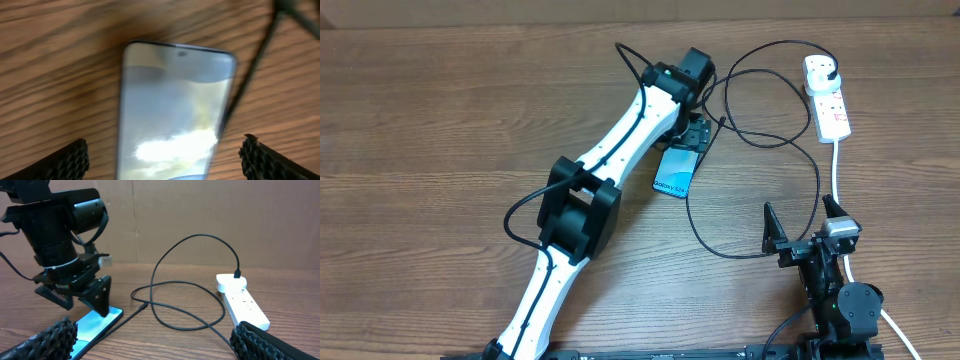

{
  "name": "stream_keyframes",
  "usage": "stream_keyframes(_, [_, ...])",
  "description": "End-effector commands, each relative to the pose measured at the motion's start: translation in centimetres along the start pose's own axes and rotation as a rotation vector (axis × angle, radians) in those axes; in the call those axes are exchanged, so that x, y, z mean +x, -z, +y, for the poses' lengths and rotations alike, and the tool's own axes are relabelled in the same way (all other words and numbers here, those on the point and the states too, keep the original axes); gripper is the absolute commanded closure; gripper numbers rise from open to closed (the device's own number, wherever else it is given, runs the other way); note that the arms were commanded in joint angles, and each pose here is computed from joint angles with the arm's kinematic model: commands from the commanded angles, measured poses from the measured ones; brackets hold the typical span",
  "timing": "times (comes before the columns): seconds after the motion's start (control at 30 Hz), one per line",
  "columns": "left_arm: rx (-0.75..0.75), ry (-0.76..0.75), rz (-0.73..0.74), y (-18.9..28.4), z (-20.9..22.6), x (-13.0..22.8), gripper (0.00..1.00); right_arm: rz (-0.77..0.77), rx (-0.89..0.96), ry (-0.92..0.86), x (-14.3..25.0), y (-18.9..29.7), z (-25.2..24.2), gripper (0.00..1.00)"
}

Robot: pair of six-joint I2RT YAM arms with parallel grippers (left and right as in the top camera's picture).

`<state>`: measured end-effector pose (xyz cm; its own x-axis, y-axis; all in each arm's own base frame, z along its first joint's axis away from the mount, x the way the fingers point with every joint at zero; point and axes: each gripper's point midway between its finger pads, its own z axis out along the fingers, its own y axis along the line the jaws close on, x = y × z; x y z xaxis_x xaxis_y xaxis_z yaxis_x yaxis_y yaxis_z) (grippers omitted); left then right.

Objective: Plug charger to phone and switch on socket

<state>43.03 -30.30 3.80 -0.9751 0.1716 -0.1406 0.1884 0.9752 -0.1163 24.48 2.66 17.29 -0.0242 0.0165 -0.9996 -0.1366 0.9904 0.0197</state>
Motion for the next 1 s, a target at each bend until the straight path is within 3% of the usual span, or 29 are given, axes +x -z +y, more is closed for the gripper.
stream_keyframes(0.0, [0.026, -0.016, -0.033, 0.3, -1.6, -0.5, 0.10, -0.002, 0.001, 0.002, 0.2, 0.0, 0.0, 0.00])
stream_keyframes(0.1, [0.000, -0.027, -0.068, 0.2, -1.7, -1.0, 0.11, -0.002, 0.001, 0.002, 0.2, 0.0, 0.0, 0.00])
stream_keyframes(0.27, [-0.005, -0.038, -0.113, 0.3, -2.3, -1.7, 0.28, -0.002, 0.001, 0.001, 0.2, 0.0, 0.0, 0.00])
stream_keyframes(0.4, [-0.092, -0.036, -0.132, 0.1, -0.8, -1.9, 0.21, -0.002, 0.001, 0.001, 0.2, 0.0, 0.0, 0.00])
stream_keyframes(0.47, [-0.112, -0.037, -0.118, -0.2, -0.4, -1.5, 0.04, -0.002, 0.001, 0.002, 0.2, 0.0, 0.0, 0.00])
stream_keyframes(0.5, [-0.117, -0.037, -0.108, -0.4, -0.2, -1.2, 0.00, -0.002, 0.001, 0.001, 0.2, 0.0, 0.0, 0.00])
stream_keyframes(0.97, [-0.230, -0.053, -0.085, -2.0, 2.1, -0.1, 0.02, -0.002, 0.001, 0.001, 0.2, 0.0, 0.0, 0.00])
